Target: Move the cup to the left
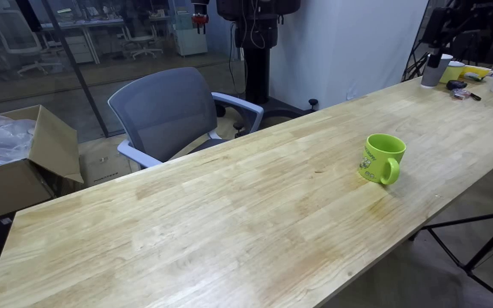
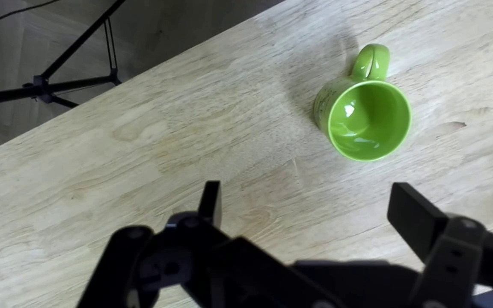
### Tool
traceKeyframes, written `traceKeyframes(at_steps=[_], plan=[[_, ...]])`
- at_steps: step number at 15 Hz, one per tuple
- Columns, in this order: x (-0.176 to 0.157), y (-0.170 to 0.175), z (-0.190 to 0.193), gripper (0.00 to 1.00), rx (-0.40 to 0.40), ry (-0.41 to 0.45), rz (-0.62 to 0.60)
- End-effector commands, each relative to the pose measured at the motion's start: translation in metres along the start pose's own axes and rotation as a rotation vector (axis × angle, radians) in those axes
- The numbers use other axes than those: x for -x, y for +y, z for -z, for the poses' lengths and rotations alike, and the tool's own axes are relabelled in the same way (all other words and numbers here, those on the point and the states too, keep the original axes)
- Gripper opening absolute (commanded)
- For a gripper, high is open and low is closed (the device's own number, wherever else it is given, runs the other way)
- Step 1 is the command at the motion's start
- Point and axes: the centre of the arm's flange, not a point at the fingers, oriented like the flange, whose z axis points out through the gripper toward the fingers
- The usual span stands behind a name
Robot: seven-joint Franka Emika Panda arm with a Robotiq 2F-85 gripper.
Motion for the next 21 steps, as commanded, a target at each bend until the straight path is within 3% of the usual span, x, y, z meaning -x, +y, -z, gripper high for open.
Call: traceKeyframes(at_steps=[1,12,16,21], plan=[[-0.022,-0.015,-0.016,1.0,0.012,-0.007,0.003],[-0.043,-0.049,-0.08,1.0,0.037,-0.085,0.007],[-0.045,-0.07,-0.094,1.0,-0.016,-0.059,-0.01],[-0.046,-0.088,-0.101,1.0,-0.01,-0.045,-0.002]])
